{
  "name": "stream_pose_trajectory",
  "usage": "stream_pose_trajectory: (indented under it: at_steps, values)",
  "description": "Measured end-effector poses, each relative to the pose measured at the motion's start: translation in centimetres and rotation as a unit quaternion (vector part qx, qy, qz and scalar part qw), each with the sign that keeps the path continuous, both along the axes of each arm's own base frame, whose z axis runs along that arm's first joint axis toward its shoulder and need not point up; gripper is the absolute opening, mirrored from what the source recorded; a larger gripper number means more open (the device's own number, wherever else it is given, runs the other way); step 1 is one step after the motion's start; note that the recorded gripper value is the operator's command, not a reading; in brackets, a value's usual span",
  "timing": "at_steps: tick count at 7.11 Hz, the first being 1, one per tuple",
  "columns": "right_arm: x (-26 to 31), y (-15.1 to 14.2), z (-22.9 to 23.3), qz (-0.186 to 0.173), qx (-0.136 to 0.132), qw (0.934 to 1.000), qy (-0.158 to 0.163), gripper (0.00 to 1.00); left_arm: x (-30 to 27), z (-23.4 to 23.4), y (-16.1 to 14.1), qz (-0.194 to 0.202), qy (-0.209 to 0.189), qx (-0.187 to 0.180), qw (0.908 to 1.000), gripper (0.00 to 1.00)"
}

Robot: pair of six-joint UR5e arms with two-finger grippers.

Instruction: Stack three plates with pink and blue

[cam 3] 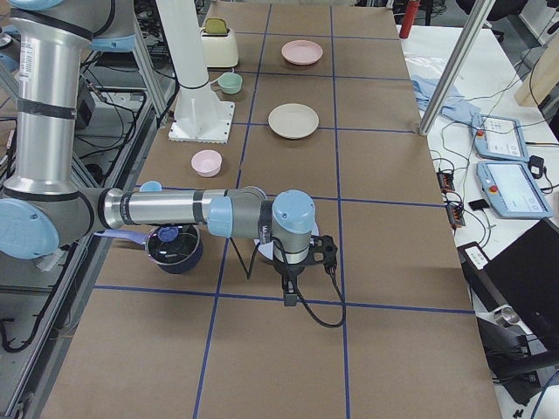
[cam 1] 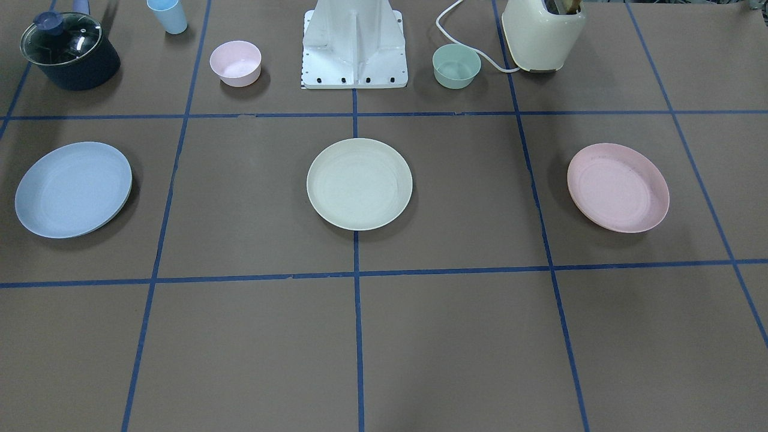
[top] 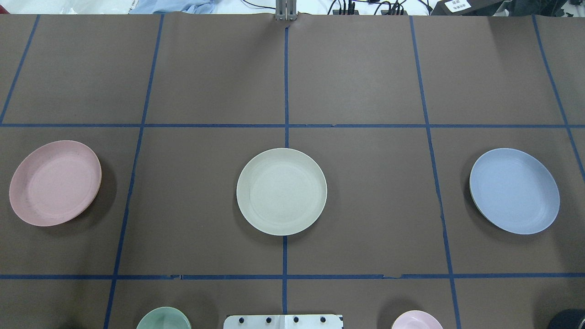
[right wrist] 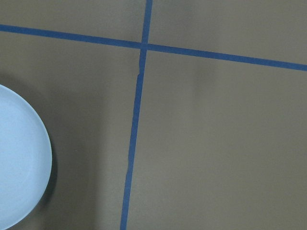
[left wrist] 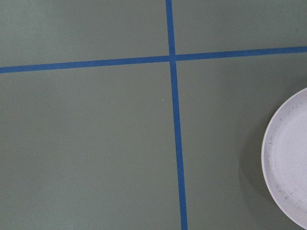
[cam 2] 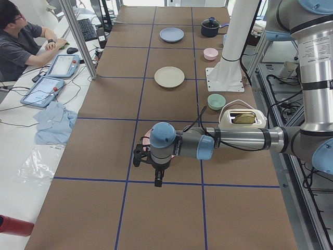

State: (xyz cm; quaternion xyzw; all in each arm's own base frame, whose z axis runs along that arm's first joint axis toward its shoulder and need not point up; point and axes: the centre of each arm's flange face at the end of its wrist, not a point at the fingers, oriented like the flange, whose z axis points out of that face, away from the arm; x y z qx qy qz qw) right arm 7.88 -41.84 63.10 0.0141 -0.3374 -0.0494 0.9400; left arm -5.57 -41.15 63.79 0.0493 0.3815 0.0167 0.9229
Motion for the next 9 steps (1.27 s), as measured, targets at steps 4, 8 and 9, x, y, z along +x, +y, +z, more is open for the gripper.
stream_pose_trajectory:
  at_steps: [4, 8, 9]
  values:
    - [0.0, -0.2, -2.1, 0.000, 0.021, 0.9998, 0.000, 1.00, 0.0, -1.7, -0.2, 0.000, 0.000, 0.021, 0.9998, 1.00]
    - [-0.7, -4.1, -9.1, -0.002, 0.091, 0.9958, -0.010, 1.00, 0.0, -4.1, -1.4, -0.001, 0.004, 0.108, 0.9941, 1.00]
    - [-1.2, -5.6, -11.0, -0.007, 0.111, 0.9937, -0.014, 1.00, 0.0, -5.4, -2.6, -0.002, 0.005, 0.141, 0.9900, 1.00]
